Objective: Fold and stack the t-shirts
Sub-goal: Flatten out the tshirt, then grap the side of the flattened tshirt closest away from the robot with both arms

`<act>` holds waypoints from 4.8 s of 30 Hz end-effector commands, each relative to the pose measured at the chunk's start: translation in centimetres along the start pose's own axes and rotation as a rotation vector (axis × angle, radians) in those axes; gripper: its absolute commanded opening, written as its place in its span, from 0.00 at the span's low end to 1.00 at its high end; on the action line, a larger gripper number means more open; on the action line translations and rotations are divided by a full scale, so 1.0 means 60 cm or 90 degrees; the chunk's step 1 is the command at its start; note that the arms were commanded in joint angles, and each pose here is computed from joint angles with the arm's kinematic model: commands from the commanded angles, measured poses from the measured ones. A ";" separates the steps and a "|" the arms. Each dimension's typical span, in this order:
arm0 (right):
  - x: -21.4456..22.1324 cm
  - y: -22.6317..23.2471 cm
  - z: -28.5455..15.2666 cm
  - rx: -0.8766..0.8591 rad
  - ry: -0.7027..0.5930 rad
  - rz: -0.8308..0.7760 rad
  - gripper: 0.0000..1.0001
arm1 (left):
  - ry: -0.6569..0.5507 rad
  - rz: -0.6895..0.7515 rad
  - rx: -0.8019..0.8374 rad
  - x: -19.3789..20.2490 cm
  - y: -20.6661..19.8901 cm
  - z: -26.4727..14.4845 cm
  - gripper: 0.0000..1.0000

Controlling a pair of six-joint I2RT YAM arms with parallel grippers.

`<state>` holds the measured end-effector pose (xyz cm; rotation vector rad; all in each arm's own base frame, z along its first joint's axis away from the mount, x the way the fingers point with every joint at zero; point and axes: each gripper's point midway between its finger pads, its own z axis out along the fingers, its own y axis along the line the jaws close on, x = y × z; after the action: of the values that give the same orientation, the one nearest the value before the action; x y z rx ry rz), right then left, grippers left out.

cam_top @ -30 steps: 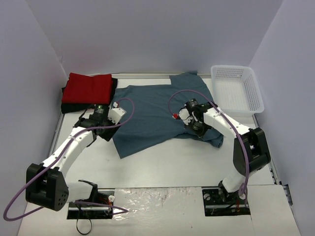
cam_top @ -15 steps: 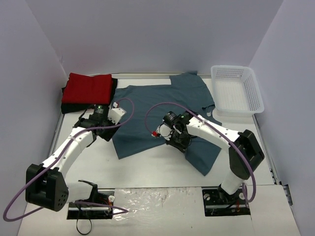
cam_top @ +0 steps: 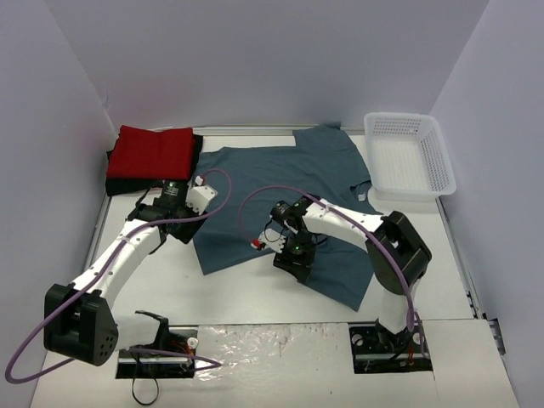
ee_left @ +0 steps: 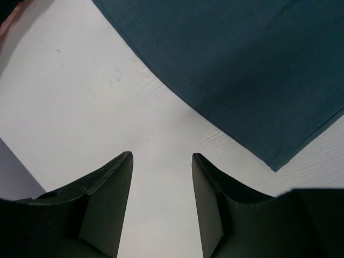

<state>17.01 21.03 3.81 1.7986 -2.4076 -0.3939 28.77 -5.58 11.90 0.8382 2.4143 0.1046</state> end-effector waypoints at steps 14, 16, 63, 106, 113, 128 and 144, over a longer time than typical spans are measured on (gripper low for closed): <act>0.084 -0.106 -0.160 0.213 -0.159 0.156 0.63 | -0.004 0.208 0.133 0.029 -0.086 -0.036 0.47; 0.093 -0.140 -0.171 0.263 -0.186 0.211 0.63 | 0.007 0.247 0.147 0.038 -0.107 -0.038 0.46; 0.198 -0.175 -0.171 0.291 -0.115 0.301 0.61 | 0.117 0.343 0.061 0.104 -0.096 0.015 0.02; 0.210 -0.168 -0.017 0.103 0.113 0.133 0.00 | 0.097 0.135 0.010 0.009 -0.006 0.064 0.03; 0.186 -0.231 -0.010 0.122 0.104 0.168 0.00 | 0.084 0.100 -0.034 0.000 0.042 0.063 0.02; 0.150 -0.201 -0.103 0.135 0.023 0.141 0.35 | 0.076 0.050 -0.082 -0.015 0.095 0.075 0.02; 0.231 -0.030 -0.054 0.032 0.153 0.060 0.42 | 0.063 0.025 -0.089 -0.030 0.101 0.088 0.02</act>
<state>17.63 7.28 4.83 1.6528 -2.4205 -0.0920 34.69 -2.49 8.52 0.9025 2.4833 0.3221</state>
